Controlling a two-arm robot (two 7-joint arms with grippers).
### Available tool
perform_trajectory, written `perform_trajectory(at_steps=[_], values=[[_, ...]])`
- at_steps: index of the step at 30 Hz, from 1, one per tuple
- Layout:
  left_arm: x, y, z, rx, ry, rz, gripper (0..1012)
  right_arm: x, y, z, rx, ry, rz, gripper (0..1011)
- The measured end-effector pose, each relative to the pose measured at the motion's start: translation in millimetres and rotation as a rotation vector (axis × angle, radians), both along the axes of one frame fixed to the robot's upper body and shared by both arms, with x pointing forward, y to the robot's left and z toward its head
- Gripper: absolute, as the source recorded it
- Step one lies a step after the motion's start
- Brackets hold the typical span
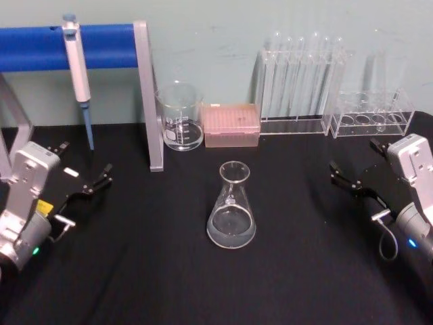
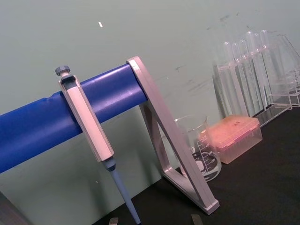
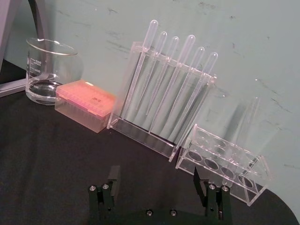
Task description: Grasp the erlenmeyer flask with one hand, shake it three times, then place it back.
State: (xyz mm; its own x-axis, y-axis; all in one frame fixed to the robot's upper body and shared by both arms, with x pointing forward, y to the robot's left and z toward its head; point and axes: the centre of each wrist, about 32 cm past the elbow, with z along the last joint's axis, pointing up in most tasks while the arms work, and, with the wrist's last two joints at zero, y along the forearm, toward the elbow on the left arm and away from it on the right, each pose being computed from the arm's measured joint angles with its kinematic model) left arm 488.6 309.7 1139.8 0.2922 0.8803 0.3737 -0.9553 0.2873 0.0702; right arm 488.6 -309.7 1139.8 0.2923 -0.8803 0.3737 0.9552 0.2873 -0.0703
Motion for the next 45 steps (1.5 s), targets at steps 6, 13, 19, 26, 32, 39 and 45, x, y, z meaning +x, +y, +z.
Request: perform_trajectory(at_steps=[6, 13, 19, 26, 32, 39, 45], values=[[0.0, 0.0, 0.0, 0.000, 0.000, 0.000, 1001, 0.0, 0.0, 0.0, 0.000, 0.000, 0.000, 1000], [0.0, 0.0, 0.0, 0.000, 0.000, 0.000, 1001, 0.0, 0.0, 0.0, 0.000, 0.000, 0.000, 1000], [0.0, 0.0, 0.0, 0.000, 0.000, 0.000, 1001, 0.0, 0.0, 0.0, 0.000, 0.000, 0.000, 1000], [0.0, 0.0, 0.0, 0.000, 0.000, 0.000, 1001, -0.4, -6.4, 2.2, 0.029, 0.008, 0.058, 1000], [0.0, 0.0, 0.0, 0.000, 0.000, 0.000, 1001, -3.5, -15.7, 6.6, 0.121, 0.035, 0.146, 1000], [0.0, 0.0, 0.0, 0.000, 0.000, 0.000, 1001, -9.1, -21.9, 12.1, 0.178, 0.053, 0.247, 1000], [0.0, 0.0, 0.0, 0.000, 0.000, 0.000, 1001, -12.5, -23.2, 18.5, 0.208, 0.061, 0.363, 1000]])
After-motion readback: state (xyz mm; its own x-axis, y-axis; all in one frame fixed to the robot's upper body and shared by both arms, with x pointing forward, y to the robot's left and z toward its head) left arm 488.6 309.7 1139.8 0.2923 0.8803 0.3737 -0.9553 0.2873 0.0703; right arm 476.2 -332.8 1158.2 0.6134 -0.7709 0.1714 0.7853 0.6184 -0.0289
